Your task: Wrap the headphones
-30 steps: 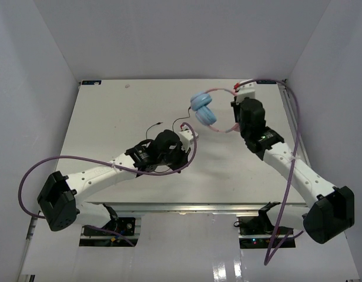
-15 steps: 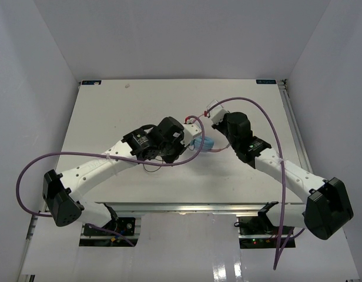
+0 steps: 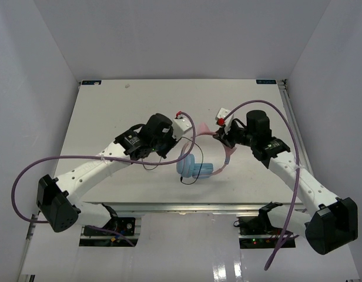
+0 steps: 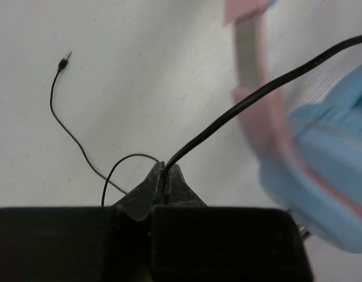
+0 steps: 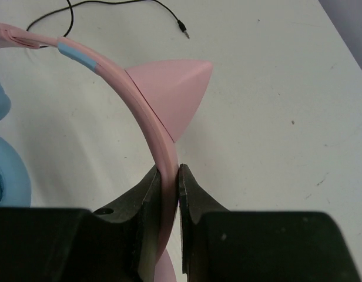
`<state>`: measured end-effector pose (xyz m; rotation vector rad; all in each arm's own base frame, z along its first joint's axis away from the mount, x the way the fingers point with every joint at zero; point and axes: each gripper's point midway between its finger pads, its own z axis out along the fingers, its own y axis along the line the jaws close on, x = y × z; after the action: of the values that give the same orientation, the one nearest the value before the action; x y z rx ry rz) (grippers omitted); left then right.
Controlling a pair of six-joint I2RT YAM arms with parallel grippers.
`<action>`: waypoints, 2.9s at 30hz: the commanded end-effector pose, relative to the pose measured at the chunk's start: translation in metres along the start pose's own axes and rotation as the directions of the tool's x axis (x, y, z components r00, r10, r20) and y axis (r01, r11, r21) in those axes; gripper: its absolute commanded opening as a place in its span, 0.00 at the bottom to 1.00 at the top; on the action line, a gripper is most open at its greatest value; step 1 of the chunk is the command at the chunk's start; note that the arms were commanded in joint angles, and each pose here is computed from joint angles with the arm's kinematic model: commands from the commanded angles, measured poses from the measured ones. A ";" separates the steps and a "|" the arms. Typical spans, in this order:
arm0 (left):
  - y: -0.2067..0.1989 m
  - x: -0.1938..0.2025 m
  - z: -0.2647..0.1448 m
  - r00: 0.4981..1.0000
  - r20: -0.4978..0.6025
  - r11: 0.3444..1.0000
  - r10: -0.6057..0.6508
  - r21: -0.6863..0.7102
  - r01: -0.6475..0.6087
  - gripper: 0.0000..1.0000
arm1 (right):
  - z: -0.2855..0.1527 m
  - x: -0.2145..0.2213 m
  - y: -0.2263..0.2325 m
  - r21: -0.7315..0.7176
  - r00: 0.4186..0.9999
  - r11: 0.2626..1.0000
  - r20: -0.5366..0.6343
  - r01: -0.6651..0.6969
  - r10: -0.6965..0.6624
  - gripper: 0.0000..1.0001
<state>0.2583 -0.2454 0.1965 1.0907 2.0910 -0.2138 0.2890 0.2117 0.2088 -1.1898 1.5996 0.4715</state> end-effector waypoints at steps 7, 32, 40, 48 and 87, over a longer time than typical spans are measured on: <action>-0.006 -0.031 -0.016 0.917 0.390 0.983 -0.083 0.181 0.012 0.00 | -0.057 -0.107 0.041 -0.469 0.925 0.879 0.293 -0.083 0.243 0.08; -0.067 -0.041 0.005 0.690 0.621 0.858 -0.371 0.513 -0.001 0.57 | -0.087 -0.185 0.007 -0.562 0.736 0.729 0.284 -0.391 0.614 0.08; -0.065 -0.019 0.031 0.718 0.590 0.874 -0.370 0.483 0.052 0.34 | -0.113 -0.212 -0.021 -0.528 0.670 0.716 0.326 -0.456 0.667 0.08; -0.068 -0.033 0.031 0.665 0.595 0.842 -0.452 0.531 0.096 0.00 | -0.101 -0.187 -0.085 -0.269 0.458 0.574 0.390 -0.773 0.799 0.08; -0.017 -0.035 0.020 0.985 0.165 0.994 -0.053 0.102 0.036 0.00 | -0.020 -0.038 0.009 -0.070 0.986 0.984 0.036 0.164 -0.162 0.08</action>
<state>0.2461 -0.3174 0.2021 1.0877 1.9587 -0.5461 0.2959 0.1944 0.2077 -1.2997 1.6029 0.2284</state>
